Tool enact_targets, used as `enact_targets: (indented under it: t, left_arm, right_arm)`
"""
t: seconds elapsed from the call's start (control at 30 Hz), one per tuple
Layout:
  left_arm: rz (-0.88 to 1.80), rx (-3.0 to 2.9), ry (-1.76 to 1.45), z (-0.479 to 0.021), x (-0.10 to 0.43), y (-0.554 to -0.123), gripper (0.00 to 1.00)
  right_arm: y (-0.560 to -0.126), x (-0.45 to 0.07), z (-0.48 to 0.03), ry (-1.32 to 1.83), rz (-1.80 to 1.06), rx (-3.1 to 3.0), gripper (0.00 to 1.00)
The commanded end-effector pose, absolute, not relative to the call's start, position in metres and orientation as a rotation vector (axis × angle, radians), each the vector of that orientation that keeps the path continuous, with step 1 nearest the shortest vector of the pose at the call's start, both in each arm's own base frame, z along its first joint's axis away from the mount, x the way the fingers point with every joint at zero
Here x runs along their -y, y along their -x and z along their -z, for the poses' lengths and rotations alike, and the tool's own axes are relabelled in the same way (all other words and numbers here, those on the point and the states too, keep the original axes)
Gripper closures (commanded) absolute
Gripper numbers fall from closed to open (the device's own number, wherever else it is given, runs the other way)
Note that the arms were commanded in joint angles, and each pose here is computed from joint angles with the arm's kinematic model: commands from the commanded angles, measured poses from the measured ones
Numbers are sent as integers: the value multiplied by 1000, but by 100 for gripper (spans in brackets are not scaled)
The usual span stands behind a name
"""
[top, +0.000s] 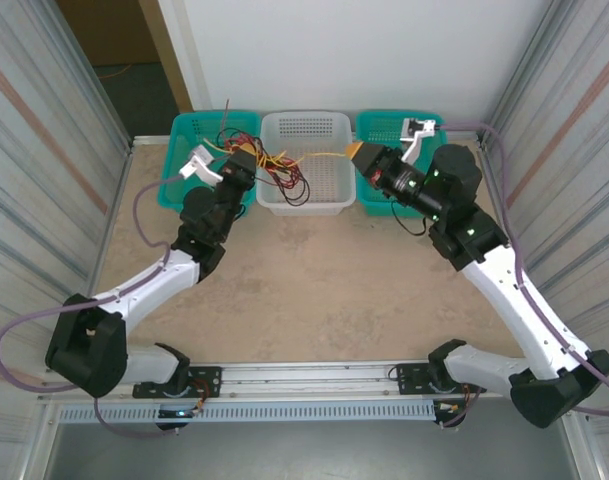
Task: Untangle the cables
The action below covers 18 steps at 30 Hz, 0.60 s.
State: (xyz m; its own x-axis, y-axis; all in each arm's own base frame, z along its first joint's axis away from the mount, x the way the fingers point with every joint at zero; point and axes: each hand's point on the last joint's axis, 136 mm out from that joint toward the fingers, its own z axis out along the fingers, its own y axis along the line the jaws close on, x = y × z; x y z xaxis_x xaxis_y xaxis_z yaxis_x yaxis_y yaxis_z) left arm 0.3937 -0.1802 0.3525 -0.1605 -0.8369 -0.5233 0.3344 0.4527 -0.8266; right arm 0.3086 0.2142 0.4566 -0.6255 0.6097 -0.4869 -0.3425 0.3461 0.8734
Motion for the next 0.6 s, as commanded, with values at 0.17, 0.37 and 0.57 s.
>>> enact_targets:
  t: [0.17,0.37,0.57]
  left_arm:
    - [934,-1532,522,-296,142,-378,100]
    - [940,-1516,621,-283,108,-363,100]
    - [982,-1463,656,-288,96,-352,100]
  right_arm:
    - [-316,-163,-543,-165,-1322,-1556,100]
    - [-337,-116,-523,-323,-1250,-1570,100]
    - [-346,-74,-494,-466,-1177,-1610,100]
